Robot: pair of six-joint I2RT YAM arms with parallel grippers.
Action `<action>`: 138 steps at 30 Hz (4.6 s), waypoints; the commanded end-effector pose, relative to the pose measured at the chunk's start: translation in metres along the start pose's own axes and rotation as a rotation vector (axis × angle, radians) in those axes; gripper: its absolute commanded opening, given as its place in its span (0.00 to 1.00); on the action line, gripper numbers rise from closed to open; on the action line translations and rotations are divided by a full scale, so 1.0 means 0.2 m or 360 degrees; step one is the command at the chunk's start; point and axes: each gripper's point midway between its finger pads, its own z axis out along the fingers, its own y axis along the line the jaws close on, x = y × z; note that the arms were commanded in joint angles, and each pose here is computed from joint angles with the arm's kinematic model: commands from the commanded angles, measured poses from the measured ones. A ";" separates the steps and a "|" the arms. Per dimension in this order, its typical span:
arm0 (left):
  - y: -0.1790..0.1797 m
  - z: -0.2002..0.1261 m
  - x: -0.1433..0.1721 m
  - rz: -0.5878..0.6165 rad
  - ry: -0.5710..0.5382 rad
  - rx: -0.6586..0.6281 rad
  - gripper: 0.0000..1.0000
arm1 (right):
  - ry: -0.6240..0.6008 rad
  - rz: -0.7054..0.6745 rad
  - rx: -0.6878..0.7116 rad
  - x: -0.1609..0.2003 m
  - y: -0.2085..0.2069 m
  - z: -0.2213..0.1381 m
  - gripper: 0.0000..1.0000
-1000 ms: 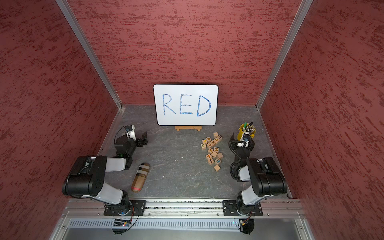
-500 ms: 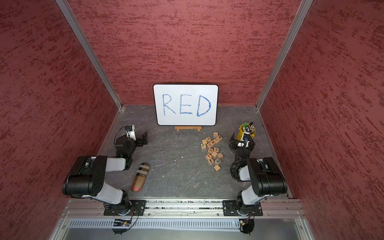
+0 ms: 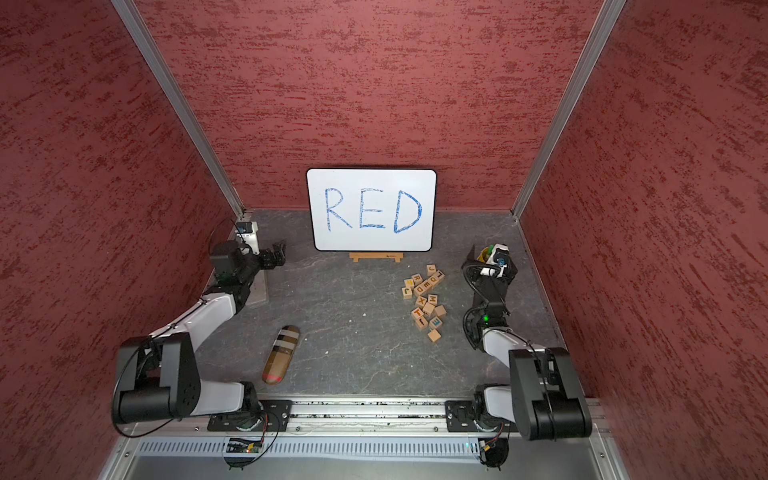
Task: Assemble the uppercase word "red" with letter blocks
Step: Pick up the letter block from the center of the board.
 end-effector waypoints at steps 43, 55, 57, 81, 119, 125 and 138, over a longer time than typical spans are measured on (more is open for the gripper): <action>-0.22 -0.44 0.01 0.0249 0.0859 0.0121 0.99 | 0.1604 0.0073 -0.0197 0.64 0.31 -0.36 0.85; -0.08 -0.38 0.06 0.0115 0.0831 -0.0152 1.00 | 0.1669 -0.0037 -0.0291 0.64 0.45 -0.30 0.80; -0.07 -0.39 0.06 0.0097 0.0823 -0.0190 0.99 | 0.1700 -0.0060 -0.0310 0.64 0.47 -0.30 0.80; -0.10 -0.42 -0.07 0.0303 0.0764 -0.0196 0.99 | 0.1940 -0.0157 -0.0515 0.81 0.68 -0.38 0.58; -0.11 -0.36 -0.22 0.0317 0.0708 -0.0266 1.00 | 0.1959 -0.0223 -0.0380 0.85 0.56 -0.43 0.58; -0.11 -0.33 -0.22 0.0291 0.0717 -0.0274 1.00 | 0.1916 -0.0212 -0.0395 0.86 0.60 -0.37 0.58; -0.09 -0.28 -0.20 0.0307 0.0748 -0.0299 0.99 | 0.1856 -0.0244 -0.0391 0.86 0.66 -0.25 0.58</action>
